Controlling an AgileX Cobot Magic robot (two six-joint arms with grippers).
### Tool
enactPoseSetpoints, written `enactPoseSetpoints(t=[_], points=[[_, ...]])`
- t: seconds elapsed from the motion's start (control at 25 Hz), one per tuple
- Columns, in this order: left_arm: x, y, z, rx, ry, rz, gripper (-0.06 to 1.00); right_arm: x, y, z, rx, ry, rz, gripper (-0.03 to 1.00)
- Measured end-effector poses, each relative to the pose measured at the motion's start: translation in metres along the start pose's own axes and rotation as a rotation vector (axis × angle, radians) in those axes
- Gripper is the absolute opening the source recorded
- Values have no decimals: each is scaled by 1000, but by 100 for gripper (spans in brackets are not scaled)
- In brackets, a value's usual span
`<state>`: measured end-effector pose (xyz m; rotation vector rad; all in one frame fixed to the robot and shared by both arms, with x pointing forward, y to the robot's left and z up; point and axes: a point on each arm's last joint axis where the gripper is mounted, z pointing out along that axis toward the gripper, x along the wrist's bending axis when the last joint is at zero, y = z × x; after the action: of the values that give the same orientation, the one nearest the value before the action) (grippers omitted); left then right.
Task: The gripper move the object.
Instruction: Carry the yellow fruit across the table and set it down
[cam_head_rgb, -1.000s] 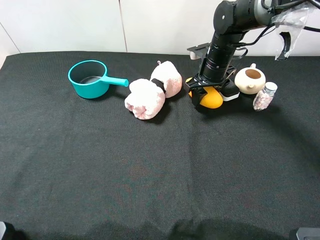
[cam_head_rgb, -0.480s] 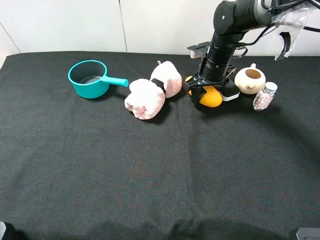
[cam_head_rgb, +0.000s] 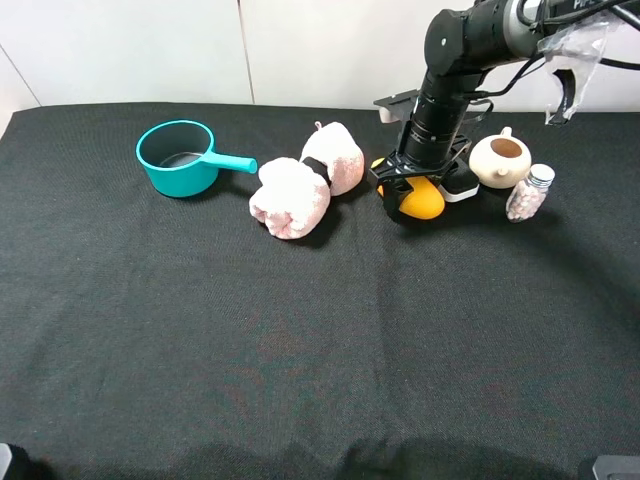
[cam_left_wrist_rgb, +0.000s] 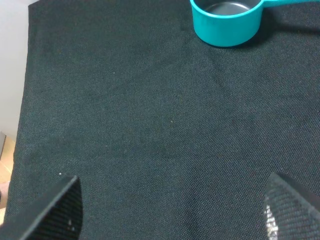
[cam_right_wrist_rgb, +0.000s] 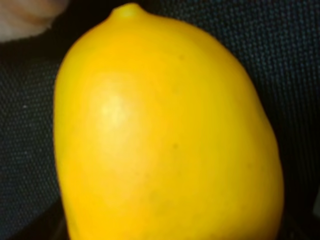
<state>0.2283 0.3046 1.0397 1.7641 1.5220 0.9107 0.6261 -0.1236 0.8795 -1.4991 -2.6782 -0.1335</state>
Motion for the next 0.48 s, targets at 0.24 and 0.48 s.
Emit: enactPoseSetpoints(t=[0.24,0.48], points=[[0,0,0,0,0,0,79,0,0,0,0,0,0,46],[0,0,0,0,0,0,79,0,0,0,1,-2,-1,46]])
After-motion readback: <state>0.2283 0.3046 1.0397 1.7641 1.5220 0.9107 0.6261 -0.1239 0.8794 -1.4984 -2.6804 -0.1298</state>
